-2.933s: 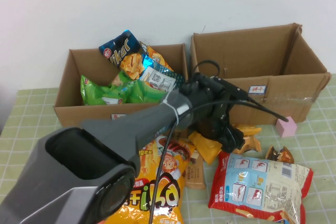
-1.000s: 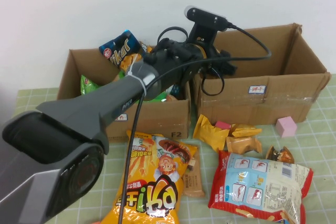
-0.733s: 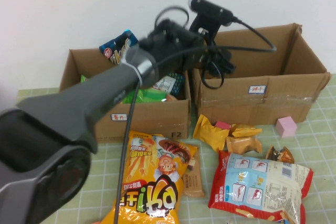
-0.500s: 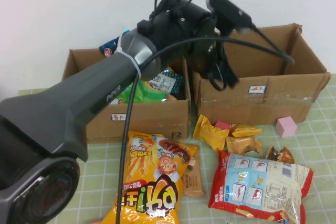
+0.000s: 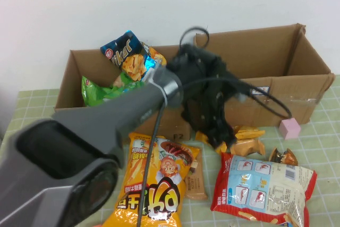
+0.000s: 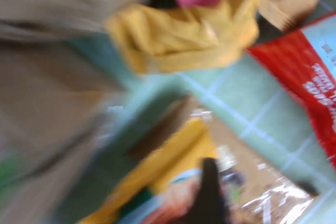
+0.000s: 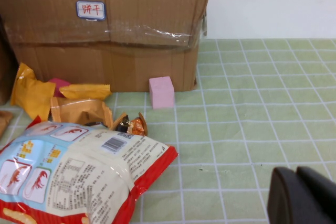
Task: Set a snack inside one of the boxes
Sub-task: Pick up the biscuit
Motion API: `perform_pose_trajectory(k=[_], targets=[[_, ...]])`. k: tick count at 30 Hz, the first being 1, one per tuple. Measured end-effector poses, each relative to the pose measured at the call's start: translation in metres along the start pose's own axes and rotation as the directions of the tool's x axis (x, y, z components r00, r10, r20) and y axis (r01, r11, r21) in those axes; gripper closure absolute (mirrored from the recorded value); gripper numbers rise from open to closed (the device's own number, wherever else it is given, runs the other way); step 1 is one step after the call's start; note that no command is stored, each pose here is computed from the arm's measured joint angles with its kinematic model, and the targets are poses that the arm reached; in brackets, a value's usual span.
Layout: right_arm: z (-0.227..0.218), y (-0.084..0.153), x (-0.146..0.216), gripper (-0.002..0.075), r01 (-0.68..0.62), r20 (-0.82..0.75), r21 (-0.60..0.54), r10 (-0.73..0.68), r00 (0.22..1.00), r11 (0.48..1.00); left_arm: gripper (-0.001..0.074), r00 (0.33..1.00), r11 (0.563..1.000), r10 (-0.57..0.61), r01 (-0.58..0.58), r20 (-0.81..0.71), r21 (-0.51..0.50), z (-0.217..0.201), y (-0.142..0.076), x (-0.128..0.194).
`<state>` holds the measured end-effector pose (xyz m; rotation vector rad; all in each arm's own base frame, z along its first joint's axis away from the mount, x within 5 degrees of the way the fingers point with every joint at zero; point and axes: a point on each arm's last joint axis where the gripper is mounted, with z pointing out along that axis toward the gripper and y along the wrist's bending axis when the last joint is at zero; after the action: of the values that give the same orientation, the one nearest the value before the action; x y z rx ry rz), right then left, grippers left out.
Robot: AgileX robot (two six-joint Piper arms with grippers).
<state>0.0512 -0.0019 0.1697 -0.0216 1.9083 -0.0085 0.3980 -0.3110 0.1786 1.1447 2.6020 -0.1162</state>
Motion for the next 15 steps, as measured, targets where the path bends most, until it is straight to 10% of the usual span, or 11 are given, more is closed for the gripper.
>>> perform_pose_trajectory(k=[5,15], targets=[[0.000,0.000,0.000,0.0728,0.000,0.000,0.000,0.000,1.000,1.000,0.0073,0.999,0.997,-0.040,0.043,-0.036,0.063,0.055,-0.006,0.007],[0.000,0.000,0.000,0.0728,0.000,0.000,0.000,0.000,1.000,1.000,0.0043,0.983,0.994,-0.107,0.112,0.148,-0.021,0.083,0.002,-0.005]])
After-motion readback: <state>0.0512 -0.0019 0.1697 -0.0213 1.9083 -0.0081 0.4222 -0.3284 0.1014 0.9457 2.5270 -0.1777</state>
